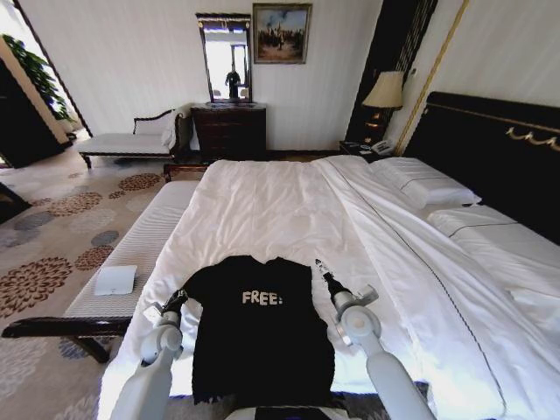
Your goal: Fold the clothes on the bed.
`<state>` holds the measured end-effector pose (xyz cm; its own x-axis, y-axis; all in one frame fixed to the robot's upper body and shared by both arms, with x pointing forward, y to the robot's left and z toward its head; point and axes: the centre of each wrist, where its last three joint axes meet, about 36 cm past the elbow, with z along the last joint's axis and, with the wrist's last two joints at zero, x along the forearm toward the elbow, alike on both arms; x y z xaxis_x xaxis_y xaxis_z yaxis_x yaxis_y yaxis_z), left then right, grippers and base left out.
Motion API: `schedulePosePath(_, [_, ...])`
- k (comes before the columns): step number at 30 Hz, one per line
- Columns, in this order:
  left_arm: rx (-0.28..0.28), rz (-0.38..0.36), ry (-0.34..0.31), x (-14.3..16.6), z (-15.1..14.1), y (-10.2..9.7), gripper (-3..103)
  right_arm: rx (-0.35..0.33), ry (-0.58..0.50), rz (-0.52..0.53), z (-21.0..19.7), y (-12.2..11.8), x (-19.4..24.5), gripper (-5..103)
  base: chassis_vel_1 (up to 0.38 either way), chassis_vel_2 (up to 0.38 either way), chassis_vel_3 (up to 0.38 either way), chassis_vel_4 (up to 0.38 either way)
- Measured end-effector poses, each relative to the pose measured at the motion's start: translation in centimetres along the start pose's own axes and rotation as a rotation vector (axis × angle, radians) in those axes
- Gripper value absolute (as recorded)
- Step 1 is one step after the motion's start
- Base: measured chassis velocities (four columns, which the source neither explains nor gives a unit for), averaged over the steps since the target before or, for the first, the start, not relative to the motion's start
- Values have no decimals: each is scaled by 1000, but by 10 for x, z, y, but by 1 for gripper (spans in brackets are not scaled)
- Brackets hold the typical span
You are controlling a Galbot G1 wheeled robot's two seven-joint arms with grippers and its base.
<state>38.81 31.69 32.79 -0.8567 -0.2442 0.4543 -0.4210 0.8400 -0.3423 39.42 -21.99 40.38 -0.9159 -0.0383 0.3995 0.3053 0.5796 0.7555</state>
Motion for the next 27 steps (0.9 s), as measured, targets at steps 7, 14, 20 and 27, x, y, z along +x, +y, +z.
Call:
schedulePosePath(7, [6, 9, 0, -5, -4, -3, 0, 2, 7, 6, 6, 1, -2, 100, 0, 0, 0, 0])
schedulePosePath(14, [20, 30, -14, -8, -18, -5, 0, 1, 10, 8, 9, 2, -6, 100, 0, 0, 0, 0])
schedulePosePath(20, [69, 117, -59, 7, -49, -30, 0, 1, 10, 11, 8, 1, -10, 100, 0, 0, 0, 0])
schedulePosePath(27, [74, 233, -58, 22, -48, -70, 0, 5, 12, 9, 7, 2, -13, 100, 0, 0, 0, 0])
